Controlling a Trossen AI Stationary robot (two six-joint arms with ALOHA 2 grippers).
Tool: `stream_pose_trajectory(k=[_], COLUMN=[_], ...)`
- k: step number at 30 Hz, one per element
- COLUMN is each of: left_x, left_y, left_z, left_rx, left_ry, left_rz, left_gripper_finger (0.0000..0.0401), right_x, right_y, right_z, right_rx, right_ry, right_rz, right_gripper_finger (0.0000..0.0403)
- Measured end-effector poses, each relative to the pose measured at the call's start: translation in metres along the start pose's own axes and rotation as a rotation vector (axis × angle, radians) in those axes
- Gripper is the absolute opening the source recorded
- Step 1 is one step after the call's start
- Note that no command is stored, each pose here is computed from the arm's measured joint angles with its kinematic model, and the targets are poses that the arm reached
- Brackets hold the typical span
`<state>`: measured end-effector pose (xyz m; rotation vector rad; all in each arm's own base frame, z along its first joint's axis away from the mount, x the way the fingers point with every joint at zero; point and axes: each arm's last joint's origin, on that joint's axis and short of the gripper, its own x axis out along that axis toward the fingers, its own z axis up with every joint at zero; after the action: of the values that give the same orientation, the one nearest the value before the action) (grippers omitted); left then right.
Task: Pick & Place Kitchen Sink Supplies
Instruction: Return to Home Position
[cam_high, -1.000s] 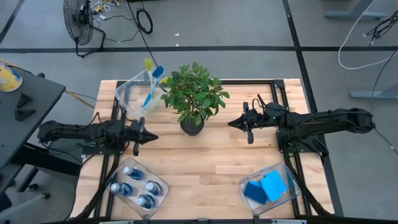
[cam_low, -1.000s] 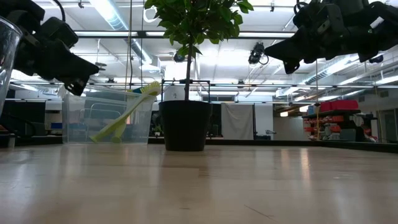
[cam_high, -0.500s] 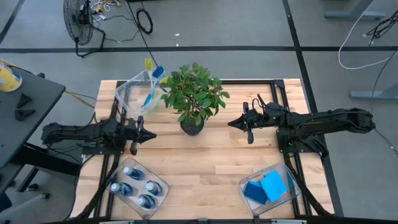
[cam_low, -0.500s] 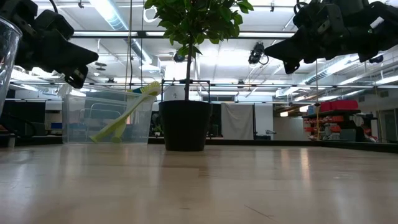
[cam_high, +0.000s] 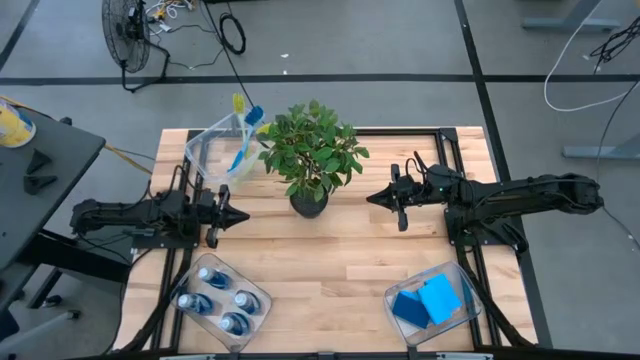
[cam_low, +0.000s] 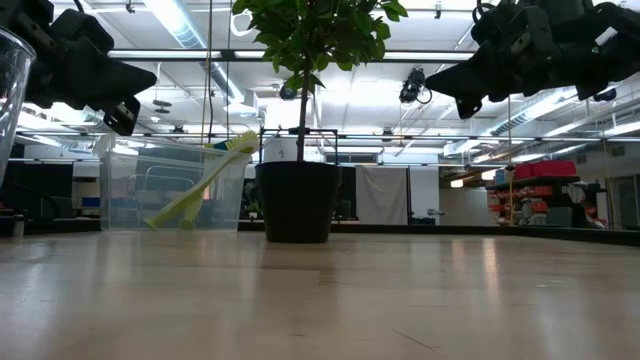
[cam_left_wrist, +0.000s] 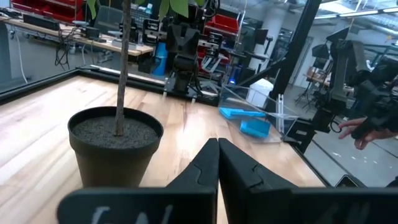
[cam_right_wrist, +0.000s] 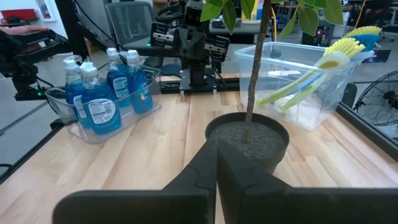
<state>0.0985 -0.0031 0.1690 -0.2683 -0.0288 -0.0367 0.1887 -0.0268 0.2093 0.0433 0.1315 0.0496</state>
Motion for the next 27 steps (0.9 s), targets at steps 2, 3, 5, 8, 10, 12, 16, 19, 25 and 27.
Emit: stream_pose_trajectory(k=[2, 3, 5, 8, 10, 12, 16, 19, 25, 27], left_x=[0.0, -0.0004, -0.0014, -0.0014, -0.0014, -0.0014, -0.0014, -0.0014, -0.0006, -0.0006], left_y=[0.0, -0.0001, -0.0005, -0.0005, -0.0004, -0.0004, -0.0004, -0.0004, -0.0002, -0.0002], left_z=[0.0, 0.0003, 0.0017, 0.0016, 0.0015, 0.0015, 0.0016, 0.0016, 0.0006, 0.0007], left_rx=[0.0, 0.0, 0.0, 0.0, 0.0, 0.0, 0.0, 0.0, 0.0, 0.001], left_ry=[0.0, -0.004, -0.021, -0.02, -0.02, -0.02, -0.02, -0.02, -0.008, -0.008], left_rz=[0.0, -0.002, -0.005, -0.006, -0.005, -0.005, -0.005, -0.005, -0.002, -0.002], left_gripper_finger=[0.0007, 0.0007, 0.0007, 0.0007, 0.0007, 0.0007, 0.0007, 0.0007, 0.0007, 0.0007], right_x=[0.0, 0.0, 0.0, 0.0, 0.0, 0.0, 0.0, 0.0, 0.0, 0.0], right_y=[0.0, 0.0, 0.0, 0.0001, 0.0, 0.0001, 0.0, 0.0001, 0.0, 0.0001], right_z=[0.0, 0.0, 0.0, 0.0, 0.0, 0.0, 0.0, 0.0, 0.0, 0.0], right_rx=[0.0, 0.0, 0.0, 0.0, 0.0, 0.0, 0.0, 0.0, 0.0, 0.0], right_ry=[0.0, 0.0, 0.0, 0.0, 0.0, 0.0, 0.0, 0.0, 0.0, 0.0], right_rz=[0.0, 0.0, 0.0, 0.0, 0.0, 0.0, 0.0, 0.0, 0.0, 0.0], right_gripper_finger=[0.0009, 0.0009, 0.0009, 0.0009, 0.0009, 0.0009, 0.0009, 0.0009, 0.0009, 0.0009])
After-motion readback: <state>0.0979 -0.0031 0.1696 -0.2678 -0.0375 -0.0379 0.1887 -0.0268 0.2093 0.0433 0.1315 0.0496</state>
